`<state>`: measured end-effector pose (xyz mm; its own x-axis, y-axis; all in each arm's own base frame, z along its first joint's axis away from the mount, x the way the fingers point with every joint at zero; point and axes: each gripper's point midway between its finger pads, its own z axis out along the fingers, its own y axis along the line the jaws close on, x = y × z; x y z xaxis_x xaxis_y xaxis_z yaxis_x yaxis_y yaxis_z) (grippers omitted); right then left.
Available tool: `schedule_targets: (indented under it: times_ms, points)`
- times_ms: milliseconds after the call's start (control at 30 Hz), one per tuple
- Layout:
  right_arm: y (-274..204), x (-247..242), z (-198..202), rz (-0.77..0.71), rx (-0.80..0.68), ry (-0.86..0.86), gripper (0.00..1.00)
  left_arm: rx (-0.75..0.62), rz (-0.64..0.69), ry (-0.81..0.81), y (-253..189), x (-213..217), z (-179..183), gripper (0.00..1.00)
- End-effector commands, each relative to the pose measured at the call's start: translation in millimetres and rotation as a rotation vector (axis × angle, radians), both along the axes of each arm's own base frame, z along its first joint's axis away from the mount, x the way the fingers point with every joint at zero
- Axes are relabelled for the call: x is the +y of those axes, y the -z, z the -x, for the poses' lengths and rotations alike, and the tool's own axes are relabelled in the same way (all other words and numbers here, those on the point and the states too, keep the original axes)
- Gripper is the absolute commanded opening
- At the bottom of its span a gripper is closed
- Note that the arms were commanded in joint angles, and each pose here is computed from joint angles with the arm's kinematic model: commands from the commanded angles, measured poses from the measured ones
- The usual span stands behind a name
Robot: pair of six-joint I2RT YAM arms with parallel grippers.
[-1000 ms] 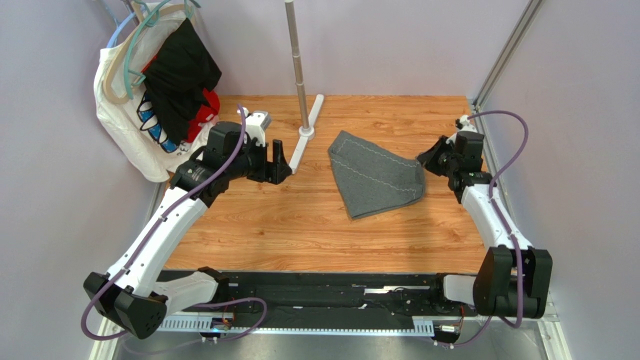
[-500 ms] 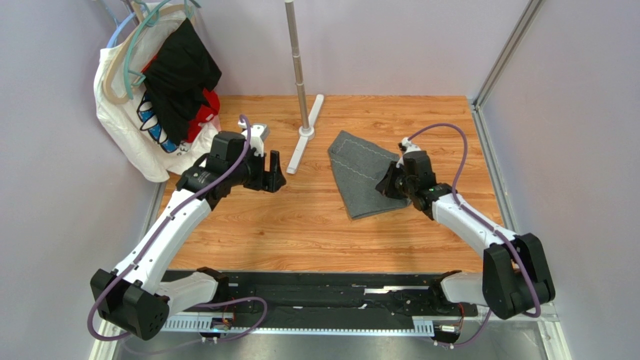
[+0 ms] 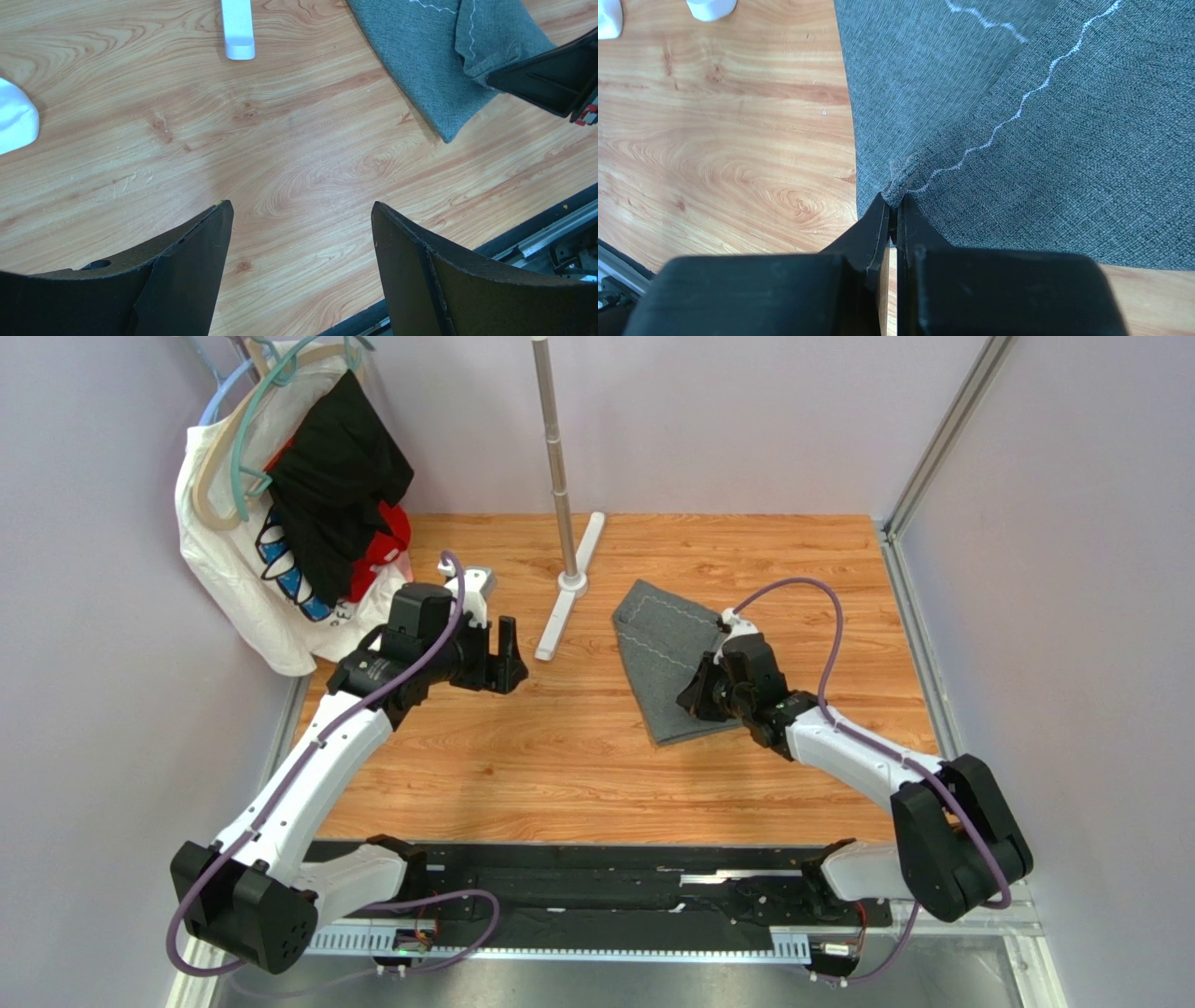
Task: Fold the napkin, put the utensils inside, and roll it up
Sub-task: Fold the napkin
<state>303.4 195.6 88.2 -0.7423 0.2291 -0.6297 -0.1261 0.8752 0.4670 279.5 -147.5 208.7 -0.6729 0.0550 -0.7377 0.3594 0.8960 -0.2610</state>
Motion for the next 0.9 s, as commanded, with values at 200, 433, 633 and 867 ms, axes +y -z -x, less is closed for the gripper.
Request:
schedule_targets:
  times_ms: [200, 433, 633, 867]
  points:
    - [-1.9, 29.3, 1.3, -0.028, -0.078, -0.046, 0.0, -0.039, 0.005, 0.001, -5.5, 1.5, -4.4, 0.82]
    - [10.6, 30.3, 0.9, 0.019, -0.08, -0.055, 0.0, -0.028, 0.014, 0.005, -3.9, -0.2, -3.7, 0.82]
    - [17.7, 34.6, 7.3, 0.047, -0.089, -0.06, 0.0, -0.027, 0.015, 0.004, -3.3, -0.4, -4.2, 0.82]
    - [0.7, 40.0, 19.4, 0.062, -0.093, -0.106, 0.39, -0.019, 0.012, 0.004, -0.5, 0.0, -3.2, 0.82]
